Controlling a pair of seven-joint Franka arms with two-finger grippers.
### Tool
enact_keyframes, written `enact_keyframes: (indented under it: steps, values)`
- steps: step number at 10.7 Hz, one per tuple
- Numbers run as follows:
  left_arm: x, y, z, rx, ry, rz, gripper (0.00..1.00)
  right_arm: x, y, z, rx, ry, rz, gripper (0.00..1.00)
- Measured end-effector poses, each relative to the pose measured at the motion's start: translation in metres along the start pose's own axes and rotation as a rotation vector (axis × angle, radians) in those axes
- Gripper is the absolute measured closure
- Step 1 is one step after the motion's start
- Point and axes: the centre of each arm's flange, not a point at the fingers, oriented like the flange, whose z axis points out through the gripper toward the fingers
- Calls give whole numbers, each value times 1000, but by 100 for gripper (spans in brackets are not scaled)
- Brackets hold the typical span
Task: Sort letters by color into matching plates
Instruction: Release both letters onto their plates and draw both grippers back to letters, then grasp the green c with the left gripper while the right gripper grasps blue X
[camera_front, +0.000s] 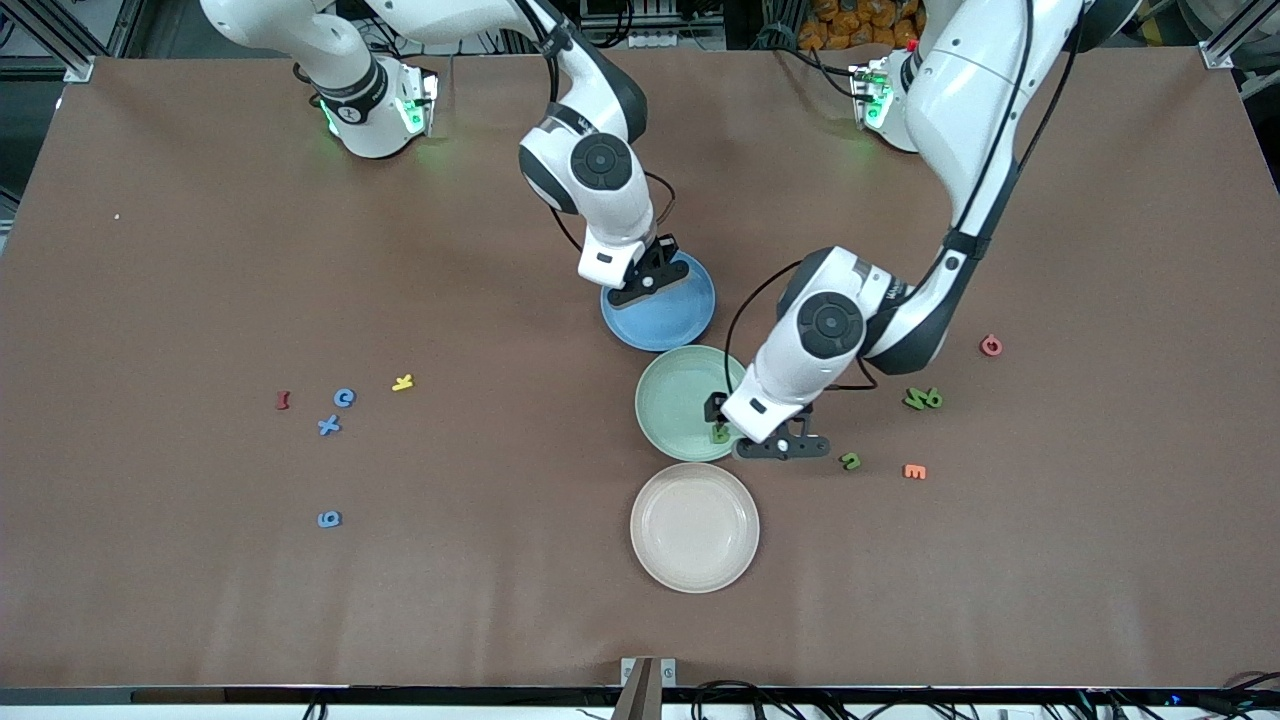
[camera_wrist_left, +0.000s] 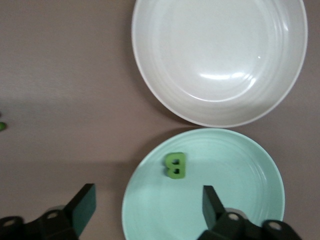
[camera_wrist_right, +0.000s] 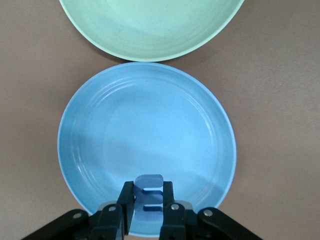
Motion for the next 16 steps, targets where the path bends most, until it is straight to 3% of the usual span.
enact_keyframes:
  steps: [1, 6, 8, 10, 13, 16]
  values:
    - [7, -10, -8, 5, 1, -16, 0, 3, -2, 6, 0, -3, 3, 70]
    - [55, -129, -23, 60, -37, -169, 0, 14, 3, 4, 1, 8, 14, 1]
    - [58, -147, -13, 67, -53, -220, 0, 26, 32, -1, -25, -23, 8, 0]
    - [55, -147, 0, 90, -60, -282, 0, 54, 101, -25, -55, -39, 46, 0]
    - [51, -154, 24, 159, -46, -327, 0, 84, 224, -75, -82, -5, 114, 0]
    - [51, -157, 37, 177, -38, -342, 0, 89, 347, -96, -78, 5, 74, 0]
